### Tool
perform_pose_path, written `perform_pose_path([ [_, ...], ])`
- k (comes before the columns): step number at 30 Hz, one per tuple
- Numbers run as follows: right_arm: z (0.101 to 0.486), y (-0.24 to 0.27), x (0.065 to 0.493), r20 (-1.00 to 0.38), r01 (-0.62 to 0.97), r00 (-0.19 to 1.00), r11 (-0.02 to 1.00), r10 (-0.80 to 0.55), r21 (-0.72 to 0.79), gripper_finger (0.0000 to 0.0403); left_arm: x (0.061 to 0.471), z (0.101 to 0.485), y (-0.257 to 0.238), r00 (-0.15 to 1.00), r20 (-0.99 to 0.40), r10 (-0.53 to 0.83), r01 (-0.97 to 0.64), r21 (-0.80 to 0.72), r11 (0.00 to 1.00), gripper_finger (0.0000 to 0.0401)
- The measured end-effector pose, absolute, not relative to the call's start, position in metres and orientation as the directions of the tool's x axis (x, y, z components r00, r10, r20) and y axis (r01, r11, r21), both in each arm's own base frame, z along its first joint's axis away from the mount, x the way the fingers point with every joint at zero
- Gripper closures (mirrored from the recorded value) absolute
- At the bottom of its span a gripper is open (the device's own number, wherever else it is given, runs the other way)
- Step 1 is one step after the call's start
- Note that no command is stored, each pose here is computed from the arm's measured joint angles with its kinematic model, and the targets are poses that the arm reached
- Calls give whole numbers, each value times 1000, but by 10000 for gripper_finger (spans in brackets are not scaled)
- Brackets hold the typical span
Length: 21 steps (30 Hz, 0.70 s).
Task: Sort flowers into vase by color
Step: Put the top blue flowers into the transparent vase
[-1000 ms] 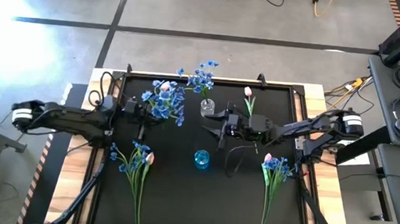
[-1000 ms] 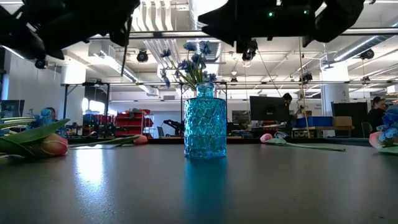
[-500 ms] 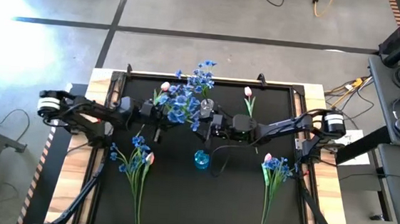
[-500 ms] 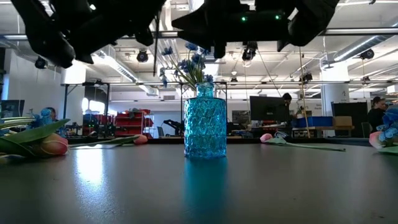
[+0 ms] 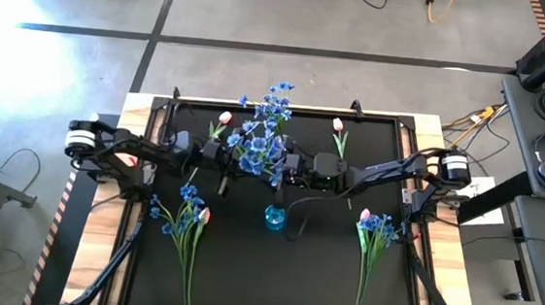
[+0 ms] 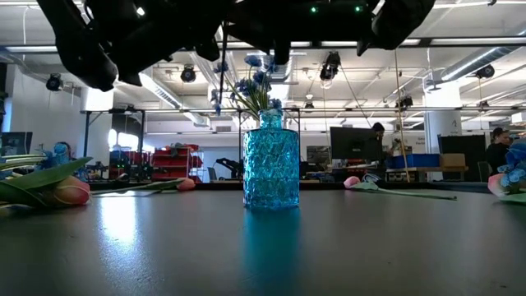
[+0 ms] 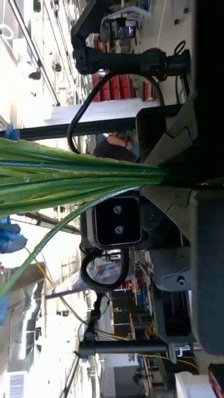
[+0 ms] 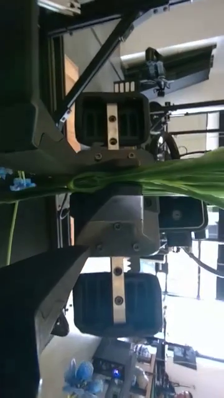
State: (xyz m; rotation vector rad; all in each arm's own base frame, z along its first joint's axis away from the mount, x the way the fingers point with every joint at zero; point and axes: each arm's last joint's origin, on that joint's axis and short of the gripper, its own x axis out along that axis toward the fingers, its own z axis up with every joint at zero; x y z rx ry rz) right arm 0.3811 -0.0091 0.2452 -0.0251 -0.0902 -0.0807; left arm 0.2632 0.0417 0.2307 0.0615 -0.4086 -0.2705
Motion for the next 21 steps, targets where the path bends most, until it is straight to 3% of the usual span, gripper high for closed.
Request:
perform_pose_path([
  [4,243,-9,381,69,70,995,997,-69,-13,265,264,231,42,881,388,-271,246,115,963,393],
  [12,240,-9,381,31,63,998,997,-62,-44,383,263,228,43,890,379,-254,232,103,967,393],
  [21,253,-12,372,-2,103,995,990,-104,-96,389,262,221,46,917,327,-228,217,71,974,337],
])
